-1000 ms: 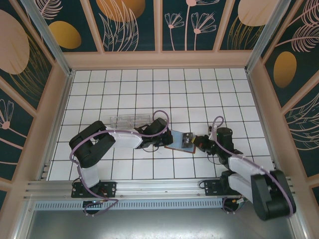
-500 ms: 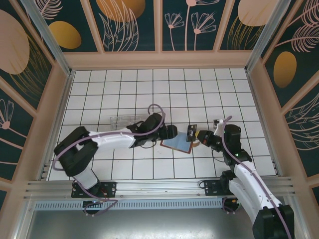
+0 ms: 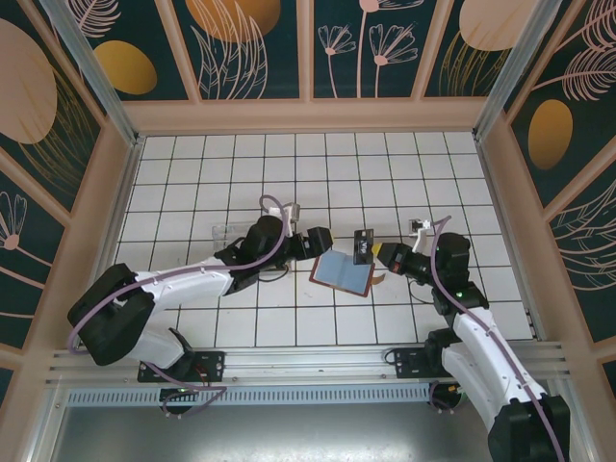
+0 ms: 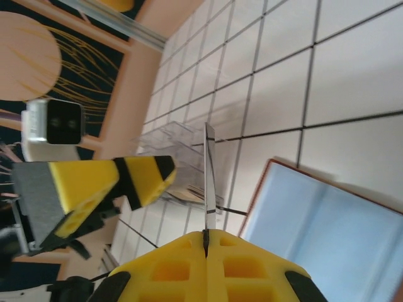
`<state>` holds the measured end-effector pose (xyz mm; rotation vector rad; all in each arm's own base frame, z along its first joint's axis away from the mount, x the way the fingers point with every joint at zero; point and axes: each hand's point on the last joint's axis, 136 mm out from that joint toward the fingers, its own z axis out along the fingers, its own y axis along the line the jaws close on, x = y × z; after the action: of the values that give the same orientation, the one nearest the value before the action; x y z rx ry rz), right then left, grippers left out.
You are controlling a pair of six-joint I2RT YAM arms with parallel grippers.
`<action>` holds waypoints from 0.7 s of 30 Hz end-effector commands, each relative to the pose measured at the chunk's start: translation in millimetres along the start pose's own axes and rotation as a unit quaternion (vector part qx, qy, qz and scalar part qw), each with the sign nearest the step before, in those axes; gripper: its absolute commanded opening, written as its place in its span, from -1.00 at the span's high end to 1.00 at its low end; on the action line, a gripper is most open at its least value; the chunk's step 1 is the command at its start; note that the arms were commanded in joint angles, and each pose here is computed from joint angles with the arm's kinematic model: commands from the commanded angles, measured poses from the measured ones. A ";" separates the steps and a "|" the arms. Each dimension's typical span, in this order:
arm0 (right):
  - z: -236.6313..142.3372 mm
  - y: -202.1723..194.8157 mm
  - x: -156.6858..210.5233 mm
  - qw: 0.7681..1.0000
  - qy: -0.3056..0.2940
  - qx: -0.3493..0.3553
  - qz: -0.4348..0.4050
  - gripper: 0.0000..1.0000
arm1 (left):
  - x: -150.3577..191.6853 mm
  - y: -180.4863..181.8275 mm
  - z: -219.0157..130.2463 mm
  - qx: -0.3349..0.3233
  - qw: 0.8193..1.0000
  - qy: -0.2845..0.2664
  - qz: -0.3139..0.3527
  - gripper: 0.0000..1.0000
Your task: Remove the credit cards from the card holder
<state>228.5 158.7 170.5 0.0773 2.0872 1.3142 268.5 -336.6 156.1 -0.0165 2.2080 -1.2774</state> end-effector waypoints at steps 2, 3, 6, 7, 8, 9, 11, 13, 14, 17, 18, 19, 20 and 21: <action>-4.6 52.7 -25.3 0.994 -0.025 -0.100 -0.038 1.00 | -18.8 -63.8 -20.8 0.163 0.986 -0.031 -0.003 -0.28; -4.9 57.4 -27.2 0.993 -0.027 -0.111 -0.038 1.00 | -18.1 -68.5 -22.3 0.178 0.984 -0.029 -0.003 -0.18; -4.6 68.1 -30.9 0.989 -0.026 -0.139 -0.037 1.00 | -15.2 -82.0 -26.0 0.224 0.974 -0.020 -0.005 0.02; -4.7 71.1 -31.8 0.988 -0.025 -0.146 -0.038 1.00 | -13.5 -86.0 -26.1 0.235 0.972 -0.015 -0.006 0.03; -4.5 73.3 -32.2 0.987 -0.023 -0.153 -0.037 1.00 | -12.5 -89.3 -25.8 0.245 0.969 -0.009 -0.008 0.03; -4.4 75.5 -32.4 0.986 -0.021 -0.158 -0.037 1.00 | -11.3 -90.5 -24.5 0.250 0.968 -0.004 -0.010 0.03; -4.5 78.0 -32.4 0.986 -0.018 -0.164 -0.037 1.00 | -9.6 -90.5 -21.6 0.252 0.968 0.002 -0.010 0.11; -5.1 79.5 -31.3 0.985 -0.016 -0.170 -0.037 1.00 | -9.0 -92.9 -20.8 0.259 0.966 0.007 -0.010 0.12; -5.3 80.1 -30.6 0.984 -0.015 -0.171 -0.037 1.00 | -7.7 -94.3 -20.4 0.263 0.965 0.010 -0.009 0.20; -5.9 83.5 -28.3 0.983 -0.010 -0.181 -0.038 1.00 | -6.1 -93.7 -15.1 0.261 0.965 0.020 -0.010 0.25; -5.8 84.8 -27.8 0.982 -0.009 -0.183 -0.039 1.00 | -5.4 -95.0 -15.0 0.265 0.964 0.023 -0.010 0.25; -4.8 85.4 -26.2 0.982 -0.005 -0.184 -0.039 1.00 | -4.4 -96.0 -14.8 0.269 0.963 0.025 -0.011 0.25; -4.0 86.2 -24.9 0.982 -0.002 -0.186 -0.040 1.00 | -4.0 -96.5 -14.3 0.272 0.962 0.028 -0.011 0.25; -2.8 86.3 -23.1 0.982 0.002 -0.186 -0.039 1.00 | -3.5 -99.7 -15.5 0.279 0.960 0.030 -0.009 0.25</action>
<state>227.4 183.3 236.9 -0.0758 1.8486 1.5985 241.3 -371.8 216.4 0.1517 1.9228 -1.8065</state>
